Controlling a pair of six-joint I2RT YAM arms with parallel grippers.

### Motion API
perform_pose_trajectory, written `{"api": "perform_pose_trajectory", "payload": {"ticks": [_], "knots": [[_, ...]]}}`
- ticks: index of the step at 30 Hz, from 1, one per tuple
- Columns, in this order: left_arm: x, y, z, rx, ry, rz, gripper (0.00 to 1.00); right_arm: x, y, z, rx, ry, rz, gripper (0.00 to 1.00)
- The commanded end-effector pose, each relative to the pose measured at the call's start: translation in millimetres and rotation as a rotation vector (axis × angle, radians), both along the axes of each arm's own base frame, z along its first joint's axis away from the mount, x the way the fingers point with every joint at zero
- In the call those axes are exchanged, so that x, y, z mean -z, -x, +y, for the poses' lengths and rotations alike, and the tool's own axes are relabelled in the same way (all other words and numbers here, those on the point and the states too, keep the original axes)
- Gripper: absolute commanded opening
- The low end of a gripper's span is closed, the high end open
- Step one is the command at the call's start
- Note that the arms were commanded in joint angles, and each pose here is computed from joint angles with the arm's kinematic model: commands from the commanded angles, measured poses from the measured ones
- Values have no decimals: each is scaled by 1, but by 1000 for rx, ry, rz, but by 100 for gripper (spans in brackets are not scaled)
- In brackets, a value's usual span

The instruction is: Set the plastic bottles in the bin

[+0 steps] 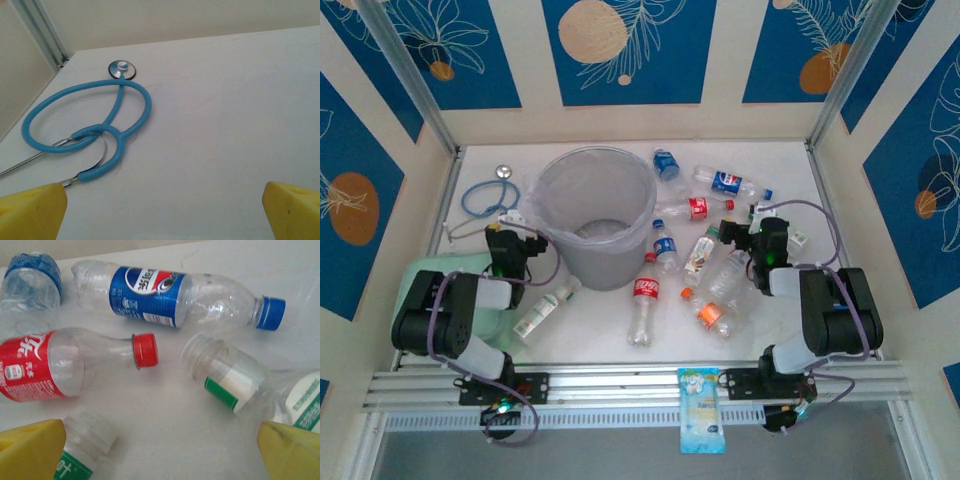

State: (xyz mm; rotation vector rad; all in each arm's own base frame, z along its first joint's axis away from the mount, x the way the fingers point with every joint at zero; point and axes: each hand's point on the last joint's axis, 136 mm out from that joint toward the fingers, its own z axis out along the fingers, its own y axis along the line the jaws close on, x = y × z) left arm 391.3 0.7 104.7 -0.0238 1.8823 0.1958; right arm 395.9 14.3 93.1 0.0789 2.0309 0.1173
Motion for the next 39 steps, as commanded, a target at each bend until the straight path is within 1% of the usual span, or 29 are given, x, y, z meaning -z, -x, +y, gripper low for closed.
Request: {"api": "perform_pose_trajectory", "payload": {"ticks": [1, 4, 6, 11, 14, 17, 20, 22, 24, 26, 28, 30, 32, 34, 36, 39], "knots": [[-22, 6, 21, -130, 13, 18, 99, -44, -2, 4, -16, -25, 8, 99], [-43, 14, 34, -208, 14, 1, 99, -69, 9, -4, 61, -107, 48, 99], [-52, 24, 44, -275, 35, 26, 99, -76, 23, -9, 137, -186, 147, 99], [-55, 63, 62, -430, 205, 138, 100, -78, 73, -15, 246, -255, 414, 99], [-61, 77, 63, -439, 249, 176, 100, -83, 110, -15, 300, -290, 535, 99], [-67, 90, 63, -440, 286, 234, 99, -82, 146, -13, 353, -352, 653, 90], [-75, 101, 58, -418, 334, 262, 98, -71, 175, 4, 313, -429, 785, 85], [-81, 107, 54, -402, 357, 271, 97, -61, 191, 9, 320, -457, 849, 82], [-96, 113, 58, -387, 287, 283, 96, -48, 200, 9, 334, -472, 881, 79], [-120, 123, 72, -440, 204, 268, 97, -38, 201, 14, 328, -511, 897, 75], [-145, 129, 77, -450, 167, 236, 98, -27, 198, 19, 316, -544, 903, 72], [-172, 135, 76, -435, 173, 184, 97, -17, 193, 23, 301, -568, 920, 71], [-197, 137, 70, -388, 188, 129, 96, -8, 192, 24, 305, -557, 950, 72], [-219, 135, 59, -310, 214, 85, 96, 0, 192, 22, 312, -525, 973, 76], [-240, 131, 41, -212, 266, 68, 95, 7, 191, 21, 320, -507, 986, 80], [-258, 120, 11, -60, 366, 72, 93, 18, 191, 20, 336, -505, 1001, 81]]}}
